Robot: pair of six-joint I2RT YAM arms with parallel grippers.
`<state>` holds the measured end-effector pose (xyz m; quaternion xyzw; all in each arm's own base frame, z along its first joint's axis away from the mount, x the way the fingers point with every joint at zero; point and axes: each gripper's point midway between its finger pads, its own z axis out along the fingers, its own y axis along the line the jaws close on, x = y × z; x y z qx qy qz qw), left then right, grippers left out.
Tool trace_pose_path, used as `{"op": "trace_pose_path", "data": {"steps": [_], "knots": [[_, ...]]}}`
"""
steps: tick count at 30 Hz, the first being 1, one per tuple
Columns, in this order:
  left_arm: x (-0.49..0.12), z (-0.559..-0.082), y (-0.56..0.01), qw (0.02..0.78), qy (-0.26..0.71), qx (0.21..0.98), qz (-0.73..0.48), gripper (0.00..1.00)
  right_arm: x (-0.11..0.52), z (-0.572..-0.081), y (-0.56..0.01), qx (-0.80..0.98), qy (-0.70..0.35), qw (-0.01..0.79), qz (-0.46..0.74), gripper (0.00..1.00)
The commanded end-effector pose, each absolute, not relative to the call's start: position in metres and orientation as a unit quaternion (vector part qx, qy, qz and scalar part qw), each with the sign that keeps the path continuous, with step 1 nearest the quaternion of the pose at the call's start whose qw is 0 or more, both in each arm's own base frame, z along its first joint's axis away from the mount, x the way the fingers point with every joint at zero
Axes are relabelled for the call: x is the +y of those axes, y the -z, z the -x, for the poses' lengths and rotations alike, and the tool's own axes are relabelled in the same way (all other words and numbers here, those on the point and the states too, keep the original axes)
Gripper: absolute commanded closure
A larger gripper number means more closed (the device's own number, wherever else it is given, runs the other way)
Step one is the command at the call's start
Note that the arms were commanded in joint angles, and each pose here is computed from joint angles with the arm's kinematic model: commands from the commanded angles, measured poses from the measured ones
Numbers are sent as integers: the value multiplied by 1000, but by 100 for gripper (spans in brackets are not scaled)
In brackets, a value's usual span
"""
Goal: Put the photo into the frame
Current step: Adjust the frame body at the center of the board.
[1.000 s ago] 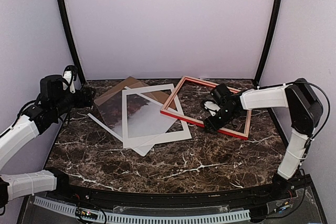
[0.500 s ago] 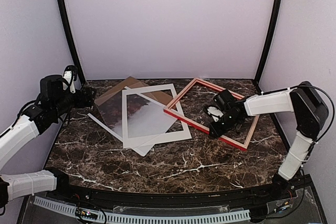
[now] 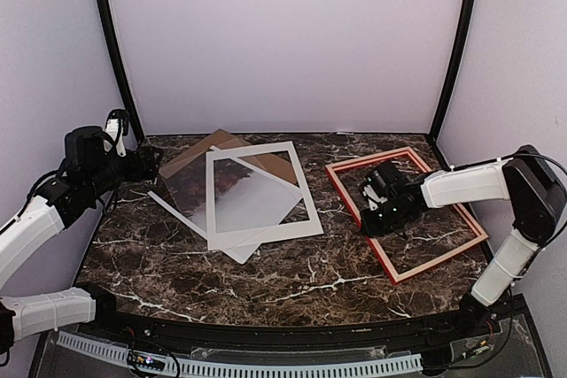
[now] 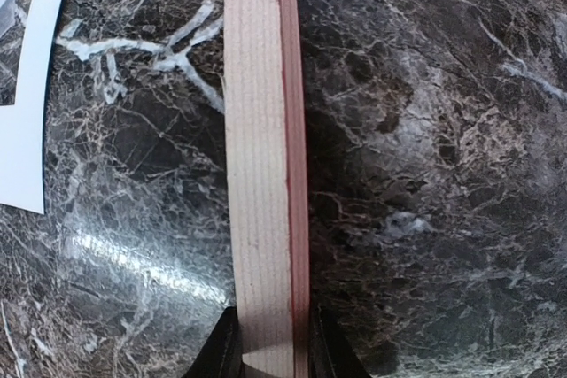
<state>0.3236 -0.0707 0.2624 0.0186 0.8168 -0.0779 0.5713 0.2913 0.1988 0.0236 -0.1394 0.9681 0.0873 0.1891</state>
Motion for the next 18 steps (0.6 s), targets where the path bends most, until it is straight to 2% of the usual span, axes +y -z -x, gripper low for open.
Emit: {"op": "trace_pose_path", "data": {"steps": [1, 6, 9, 14, 18], "knots": [[-75, -319, -267, 573, 93, 814, -19, 1, 232, -304, -23, 965, -130, 213, 87, 78], [-77, -317, -266, 572, 102, 814, -18, 1, 260, -310, -22, 961, -151, 219, 70, 77], [-77, -317, -264, 568, 105, 816, -16, 1, 278, -314, -24, 957, -170, 227, 60, 71], [-79, -318, -260, 560, 112, 821, -13, 1, 312, -314, -27, 950, -201, 227, 72, 55], [-81, -320, -253, 547, 114, 829, -8, 1, 334, -313, -33, 944, -217, 232, 85, 47]]}}
